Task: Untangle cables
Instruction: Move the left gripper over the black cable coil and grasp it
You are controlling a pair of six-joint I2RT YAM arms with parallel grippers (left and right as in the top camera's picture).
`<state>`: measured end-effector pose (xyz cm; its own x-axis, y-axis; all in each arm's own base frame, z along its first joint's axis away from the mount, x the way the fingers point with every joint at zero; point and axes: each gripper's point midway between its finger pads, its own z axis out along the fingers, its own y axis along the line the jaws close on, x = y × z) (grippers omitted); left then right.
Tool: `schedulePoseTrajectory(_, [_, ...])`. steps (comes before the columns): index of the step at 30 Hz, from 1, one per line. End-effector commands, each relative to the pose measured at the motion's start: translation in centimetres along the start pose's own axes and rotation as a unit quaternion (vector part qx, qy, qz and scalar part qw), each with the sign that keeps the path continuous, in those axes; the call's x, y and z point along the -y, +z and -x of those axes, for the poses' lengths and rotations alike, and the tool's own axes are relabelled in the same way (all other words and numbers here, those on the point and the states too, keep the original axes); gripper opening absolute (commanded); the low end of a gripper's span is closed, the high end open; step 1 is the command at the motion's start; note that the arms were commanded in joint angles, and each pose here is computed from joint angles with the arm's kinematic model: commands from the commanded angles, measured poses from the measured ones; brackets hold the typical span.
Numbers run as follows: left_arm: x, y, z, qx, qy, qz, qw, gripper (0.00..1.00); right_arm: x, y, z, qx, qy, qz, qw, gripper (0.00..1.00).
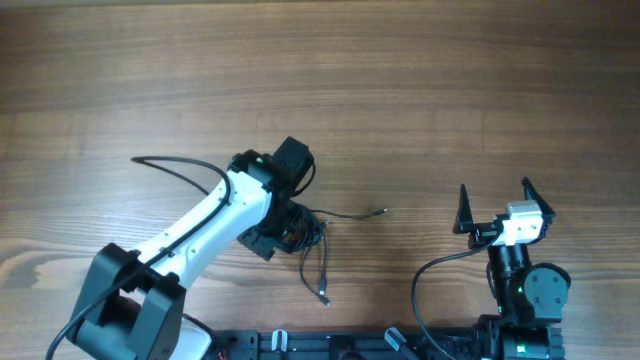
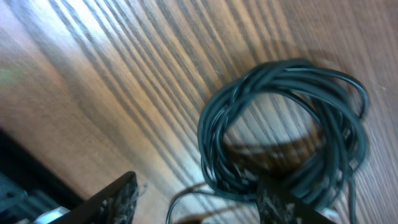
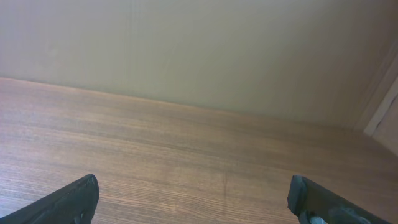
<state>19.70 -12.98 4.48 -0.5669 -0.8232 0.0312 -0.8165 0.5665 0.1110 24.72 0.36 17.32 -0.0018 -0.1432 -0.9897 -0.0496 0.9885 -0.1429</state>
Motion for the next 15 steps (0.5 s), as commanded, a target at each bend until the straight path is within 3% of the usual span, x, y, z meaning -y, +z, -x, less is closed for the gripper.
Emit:
schedulePoseTrajectory(1, [-0.7,1.9,-0.1,-0.001,-0.058,0.008,0.998,0.7,-0.3,-0.1,0.4,0.01,-0.008,0.009,1.0,1.0])
schedulePoseTrajectory(5, [-0.2,3.7,-1.1,-0.033,-0.096,-0.013,0.995,0.7,-0.3,-0.1,0.4,0.01,-0.008,0.009,1.0,1.0])
schedulePoseTrajectory(10, [-0.5,6.0,-2.0,-0.061,-0.111,-0.029,0.991,0.63,-0.3,-0.1,0.4,0.01,-0.008,0.009,1.0,1.0])
schedulePoseTrajectory(13, [-0.9,6.5,-2.0,-0.062,-0.121,-0.026,0.99,0.47,-0.3,-0.1,0.4,0.01,-0.008,0.009,1.0,1.0])
schedulePoseTrajectory(15, [-0.9,6.5,-2.0,-0.061,-0.119,-0.026,0.991,0.25,-0.3,-0.1,0.4,0.01,-0.007,0.009,1.0,1.0])
